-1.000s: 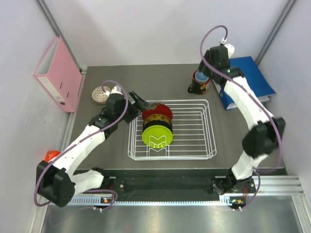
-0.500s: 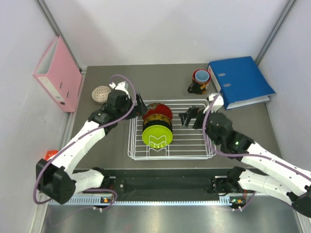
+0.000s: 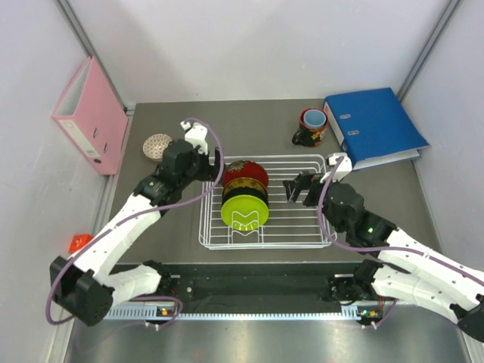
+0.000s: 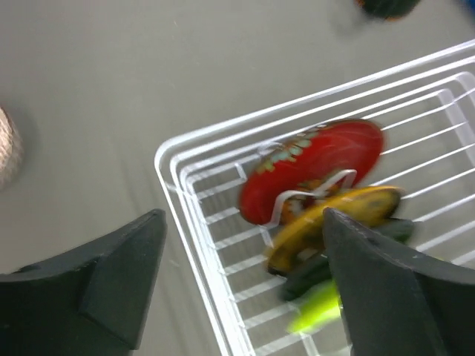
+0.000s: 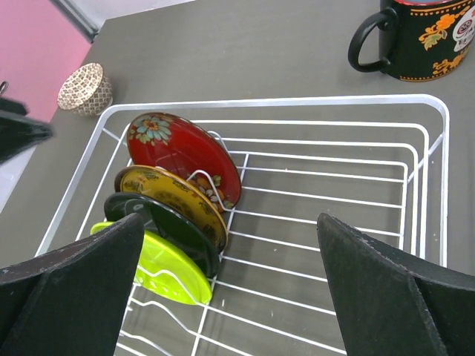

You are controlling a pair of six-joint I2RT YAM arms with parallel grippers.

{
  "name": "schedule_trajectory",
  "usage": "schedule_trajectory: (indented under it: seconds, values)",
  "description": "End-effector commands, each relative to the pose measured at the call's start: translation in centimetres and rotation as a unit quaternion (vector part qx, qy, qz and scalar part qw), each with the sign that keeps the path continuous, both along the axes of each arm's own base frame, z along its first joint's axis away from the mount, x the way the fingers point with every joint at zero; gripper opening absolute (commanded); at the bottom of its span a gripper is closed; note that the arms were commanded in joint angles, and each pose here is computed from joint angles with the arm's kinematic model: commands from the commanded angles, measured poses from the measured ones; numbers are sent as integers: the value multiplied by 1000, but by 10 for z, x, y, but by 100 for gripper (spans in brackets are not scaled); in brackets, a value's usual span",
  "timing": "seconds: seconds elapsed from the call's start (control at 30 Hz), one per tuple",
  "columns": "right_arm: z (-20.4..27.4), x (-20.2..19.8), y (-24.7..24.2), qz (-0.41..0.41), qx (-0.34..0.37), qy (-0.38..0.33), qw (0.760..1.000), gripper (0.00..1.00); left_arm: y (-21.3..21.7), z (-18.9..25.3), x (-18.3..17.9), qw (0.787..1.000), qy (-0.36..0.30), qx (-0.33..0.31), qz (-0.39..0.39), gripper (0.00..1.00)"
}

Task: Unload the mixed dishes from the dish rack
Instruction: Pick up the plate from the dish rack.

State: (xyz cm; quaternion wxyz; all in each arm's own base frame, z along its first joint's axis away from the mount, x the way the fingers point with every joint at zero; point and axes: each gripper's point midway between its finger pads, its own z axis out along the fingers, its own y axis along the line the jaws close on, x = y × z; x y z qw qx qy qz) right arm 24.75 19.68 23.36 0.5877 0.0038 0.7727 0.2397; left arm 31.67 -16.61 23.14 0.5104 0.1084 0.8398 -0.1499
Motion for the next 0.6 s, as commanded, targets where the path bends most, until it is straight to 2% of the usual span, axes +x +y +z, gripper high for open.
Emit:
schedule_trajectory:
  seconds: [0.0, 0.07, 0.17, 0.23, 0.37, 0.57]
  values:
    - [27, 3, 6, 4, 22, -31, 999, 100, -12, 6, 30, 992, -77, 78, -61, 84]
    - [28, 3, 6, 6, 19, -34, 999, 100, -16, -3, 35, 988, -95, 97, -79, 78]
    - [32, 3, 5, 7, 20, -39, 999, 100, -13, -16, 39, 985, -95, 118, -81, 79]
    - [33, 2, 4, 8, 20, -41, 999, 100, -12, -24, 35, 985, -93, 118, -84, 79]
    - [25, -1, 3, 11, 22, -36, 999, 100, -12, -20, 38, 983, -139, 98, -71, 77]
    - [22, -4, 2, 14, 26, -35, 999, 100, -13, -40, 40, 984, -128, 101, -73, 75]
